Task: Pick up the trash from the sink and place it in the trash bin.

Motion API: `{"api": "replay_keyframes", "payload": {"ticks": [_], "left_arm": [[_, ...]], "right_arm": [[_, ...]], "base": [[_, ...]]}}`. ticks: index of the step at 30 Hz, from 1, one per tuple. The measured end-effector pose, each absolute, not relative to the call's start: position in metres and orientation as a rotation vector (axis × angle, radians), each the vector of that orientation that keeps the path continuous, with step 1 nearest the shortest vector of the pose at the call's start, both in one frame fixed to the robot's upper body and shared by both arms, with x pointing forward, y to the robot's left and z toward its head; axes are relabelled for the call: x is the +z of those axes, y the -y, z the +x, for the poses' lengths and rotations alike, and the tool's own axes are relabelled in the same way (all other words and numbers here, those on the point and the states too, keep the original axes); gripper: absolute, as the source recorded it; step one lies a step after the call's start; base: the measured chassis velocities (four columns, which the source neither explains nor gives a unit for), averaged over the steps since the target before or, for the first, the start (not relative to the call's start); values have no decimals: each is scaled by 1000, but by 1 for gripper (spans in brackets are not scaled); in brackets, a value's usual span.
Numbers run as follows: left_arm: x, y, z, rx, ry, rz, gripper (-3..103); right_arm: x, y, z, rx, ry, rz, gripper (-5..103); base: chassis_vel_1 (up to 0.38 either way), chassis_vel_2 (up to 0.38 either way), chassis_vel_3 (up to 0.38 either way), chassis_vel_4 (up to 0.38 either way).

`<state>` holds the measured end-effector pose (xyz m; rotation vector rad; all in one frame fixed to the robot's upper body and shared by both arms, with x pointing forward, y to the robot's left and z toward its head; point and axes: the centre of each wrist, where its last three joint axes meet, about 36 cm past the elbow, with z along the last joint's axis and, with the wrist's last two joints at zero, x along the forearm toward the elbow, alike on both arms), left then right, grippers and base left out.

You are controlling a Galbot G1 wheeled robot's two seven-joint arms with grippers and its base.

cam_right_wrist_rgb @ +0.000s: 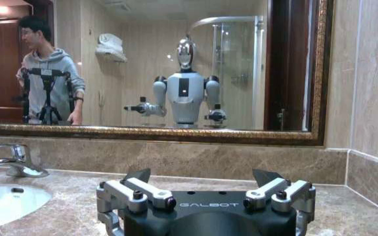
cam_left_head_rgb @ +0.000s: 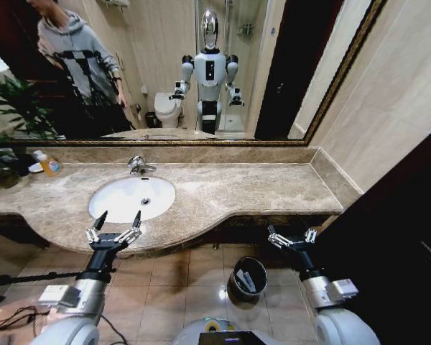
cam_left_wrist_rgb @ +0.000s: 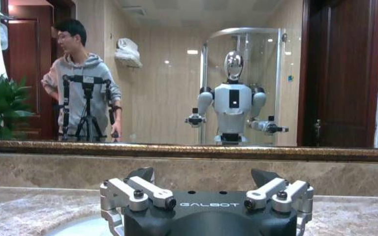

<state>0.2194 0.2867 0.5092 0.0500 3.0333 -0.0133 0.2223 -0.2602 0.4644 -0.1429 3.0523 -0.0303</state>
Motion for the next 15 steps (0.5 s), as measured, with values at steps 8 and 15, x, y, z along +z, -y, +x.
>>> {"api": "replay_keyframes", "payload": {"ticks": [8, 15], "left_arm": [[509, -287, 219, -13, -3033, 50, 100], [509, -287, 219, -13, -3033, 50, 100]], "right_arm": [[464, 260, 222, -31, -3052, -142, 100], [464, 260, 222, -31, -3052, -141, 100]], "base": [[0, 0, 0, 0], [0, 0, 0, 0]]}}
